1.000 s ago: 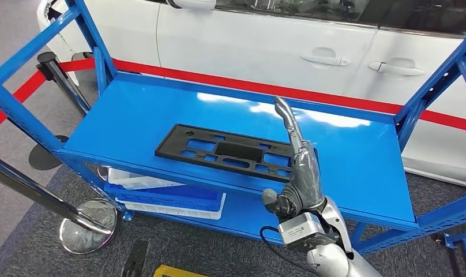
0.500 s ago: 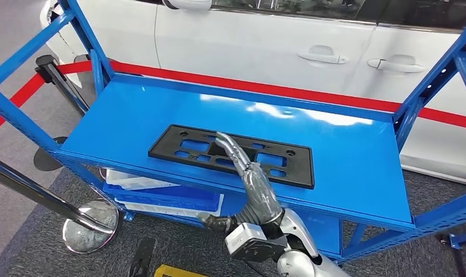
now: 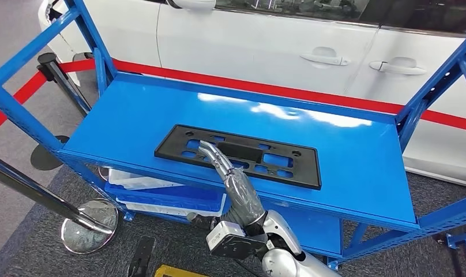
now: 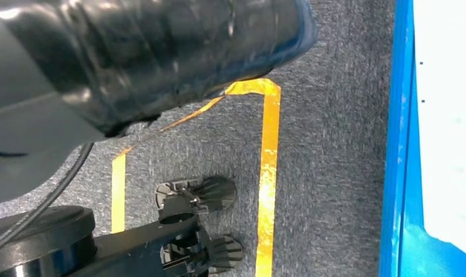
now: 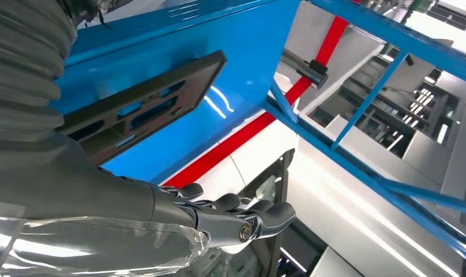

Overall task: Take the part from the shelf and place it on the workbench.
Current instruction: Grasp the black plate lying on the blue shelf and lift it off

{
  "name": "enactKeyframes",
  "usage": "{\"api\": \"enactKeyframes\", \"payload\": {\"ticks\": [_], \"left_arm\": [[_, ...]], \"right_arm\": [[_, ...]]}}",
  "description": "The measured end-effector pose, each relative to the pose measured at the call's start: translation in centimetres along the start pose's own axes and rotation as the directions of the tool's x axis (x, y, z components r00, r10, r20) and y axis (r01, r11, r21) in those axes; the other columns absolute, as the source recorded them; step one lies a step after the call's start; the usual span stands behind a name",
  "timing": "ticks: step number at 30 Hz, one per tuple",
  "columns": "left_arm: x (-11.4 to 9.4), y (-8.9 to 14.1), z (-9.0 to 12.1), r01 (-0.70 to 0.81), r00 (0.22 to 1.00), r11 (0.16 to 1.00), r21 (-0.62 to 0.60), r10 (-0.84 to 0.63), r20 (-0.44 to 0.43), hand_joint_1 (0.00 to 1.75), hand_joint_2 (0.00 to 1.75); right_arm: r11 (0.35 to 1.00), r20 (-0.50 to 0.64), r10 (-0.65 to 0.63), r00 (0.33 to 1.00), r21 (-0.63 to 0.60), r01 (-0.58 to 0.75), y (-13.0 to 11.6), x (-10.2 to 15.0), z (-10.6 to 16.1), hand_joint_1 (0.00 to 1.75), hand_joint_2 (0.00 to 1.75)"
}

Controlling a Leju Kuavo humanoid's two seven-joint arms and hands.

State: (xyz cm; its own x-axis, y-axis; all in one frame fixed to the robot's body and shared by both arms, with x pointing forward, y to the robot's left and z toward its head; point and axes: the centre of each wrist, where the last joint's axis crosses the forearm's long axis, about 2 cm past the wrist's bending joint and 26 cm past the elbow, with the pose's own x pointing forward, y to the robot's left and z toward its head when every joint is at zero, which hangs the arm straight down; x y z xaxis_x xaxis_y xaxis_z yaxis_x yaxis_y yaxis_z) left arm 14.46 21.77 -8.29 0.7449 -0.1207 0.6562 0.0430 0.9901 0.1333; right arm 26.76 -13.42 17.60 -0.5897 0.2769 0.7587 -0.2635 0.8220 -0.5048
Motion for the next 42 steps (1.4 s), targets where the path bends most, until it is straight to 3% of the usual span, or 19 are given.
{"api": "enactKeyframes", "payload": {"ticks": [9,18,22,27,42], "left_arm": [[0.0,-0.2,0.0,0.006,1.0,1.0,-0.011,-0.006,0.001,0.0,0.0],[0.4,-0.4,-0.1,0.031,0.999,0.999,-0.037,-0.031,0.008,0.0,0.0],[0.2,-0.4,0.0,0.036,0.999,0.998,-0.043,-0.036,-0.008,0.0,0.0],[0.3,-0.4,0.0,0.037,0.999,0.998,-0.044,-0.038,-0.017,0.0,0.0],[-0.2,-0.6,0.3,0.035,0.999,0.998,-0.051,-0.036,-0.031,0.0,0.0]], "right_arm": [[1.0,-0.029,-0.004,1.0,0.01,0.004,0.3,-0.9,0.1,0.0,1.75],[1.0,-0.051,0.018,0.999,-0.002,-0.018,1.0,-3.6,-0.9,0.0,1.75],[0.991,-0.092,0.133,0.987,0.011,-0.132,1.9,-5.0,-1.3,0.0,1.75],[0.945,-0.105,0.326,0.94,0.01,-0.327,2.8,-6.3,-3.6,0.0,1.75],[0.831,-0.22,0.556,0.802,0.125,-0.542,3.4,-8.9,-4.5,0.0,1.75]]}}
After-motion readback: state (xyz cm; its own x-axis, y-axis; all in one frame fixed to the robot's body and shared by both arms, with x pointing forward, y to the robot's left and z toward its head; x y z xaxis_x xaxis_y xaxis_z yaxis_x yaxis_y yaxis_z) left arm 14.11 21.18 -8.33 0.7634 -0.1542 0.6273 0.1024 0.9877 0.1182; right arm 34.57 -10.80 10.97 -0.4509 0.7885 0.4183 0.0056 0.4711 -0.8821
